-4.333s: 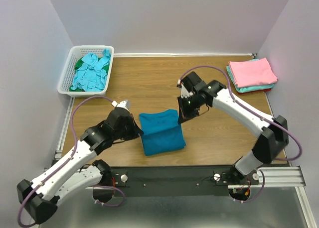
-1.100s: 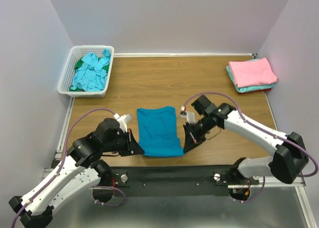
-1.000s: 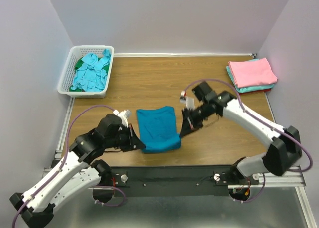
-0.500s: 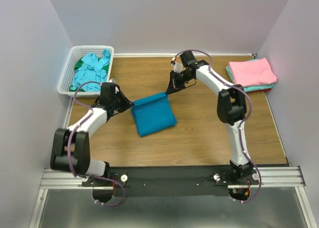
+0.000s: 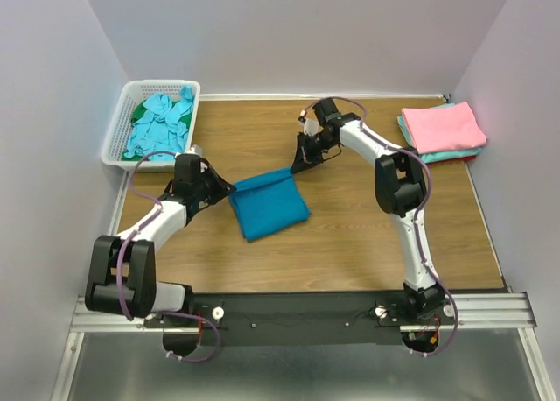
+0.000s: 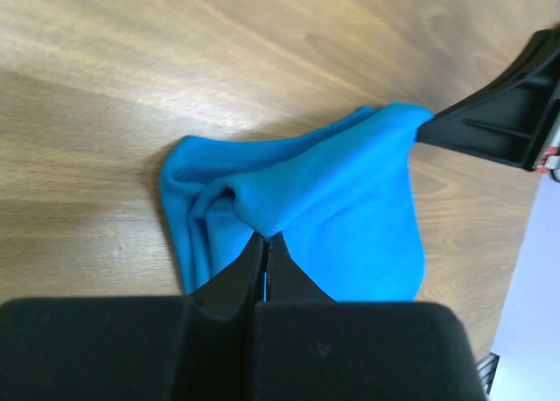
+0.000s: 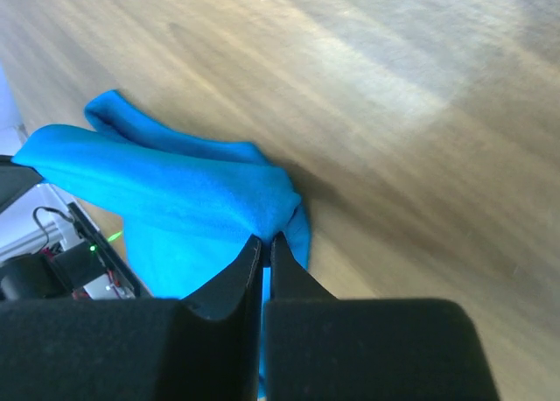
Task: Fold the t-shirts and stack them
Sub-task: Fold the tshirt
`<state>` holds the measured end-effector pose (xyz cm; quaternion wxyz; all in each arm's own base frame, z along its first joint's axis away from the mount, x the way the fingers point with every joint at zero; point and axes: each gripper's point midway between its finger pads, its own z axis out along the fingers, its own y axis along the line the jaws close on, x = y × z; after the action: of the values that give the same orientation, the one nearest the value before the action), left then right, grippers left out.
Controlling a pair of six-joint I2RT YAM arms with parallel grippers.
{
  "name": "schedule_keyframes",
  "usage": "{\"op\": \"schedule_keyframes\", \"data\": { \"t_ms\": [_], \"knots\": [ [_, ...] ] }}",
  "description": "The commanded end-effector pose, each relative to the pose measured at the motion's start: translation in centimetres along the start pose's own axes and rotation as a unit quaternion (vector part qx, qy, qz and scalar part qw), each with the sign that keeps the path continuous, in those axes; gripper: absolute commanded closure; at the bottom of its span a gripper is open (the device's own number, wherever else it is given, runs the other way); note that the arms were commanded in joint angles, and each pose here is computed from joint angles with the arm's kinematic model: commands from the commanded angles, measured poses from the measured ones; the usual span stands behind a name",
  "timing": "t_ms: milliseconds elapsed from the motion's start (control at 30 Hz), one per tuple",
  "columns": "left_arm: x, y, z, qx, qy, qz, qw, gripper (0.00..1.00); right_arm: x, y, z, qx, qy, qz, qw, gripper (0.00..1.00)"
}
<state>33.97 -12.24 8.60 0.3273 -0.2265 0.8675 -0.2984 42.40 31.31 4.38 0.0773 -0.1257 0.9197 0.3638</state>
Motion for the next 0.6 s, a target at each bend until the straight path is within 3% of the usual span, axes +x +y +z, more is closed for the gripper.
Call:
{"op": "schedule_keyframes", "data": {
  "t_ms": [0, 167, 400, 500, 533, 567],
  "knots": [
    [-2.9, -1.4, -2.3, -0.007, -0.056, 0.014, 0.998, 1.00, -3.4, 1.7, -3.9, 0.018, -0.074, -0.052, 0.996, 0.92],
    [-2.3, -3.0, -4.7, 0.010, -0.055, 0.002, 0.998, 1.00, -3.8, 2.2, -4.0, 0.012, -0.078, -0.051, 0.996, 0.91],
    [2.2, 1.4, -3.4, -0.027, -0.013, -0.047, 0.998, 0.98, -3.5, 1.1, -1.8, -0.002, -0.061, -0.033, 0.998, 0.86],
    [2.2, 2.1, -2.5, -0.029, -0.024, -0.058, 0.998, 0.92, -4.1, 0.7, -1.5, 0.005, -0.068, -0.034, 0.997, 0.72],
    [1.9, 2.6, -2.3, -0.041, -0.032, -0.058, 0.997, 0.82, -4.3, 0.8, -1.7, 0.005, -0.072, -0.036, 0.997, 0.63],
    [1.6, 2.6, -2.3, -0.044, -0.037, -0.057, 0.997, 0.79, -4.4, 1.0, -1.8, 0.004, -0.074, -0.037, 0.997, 0.59]
  ]
}}
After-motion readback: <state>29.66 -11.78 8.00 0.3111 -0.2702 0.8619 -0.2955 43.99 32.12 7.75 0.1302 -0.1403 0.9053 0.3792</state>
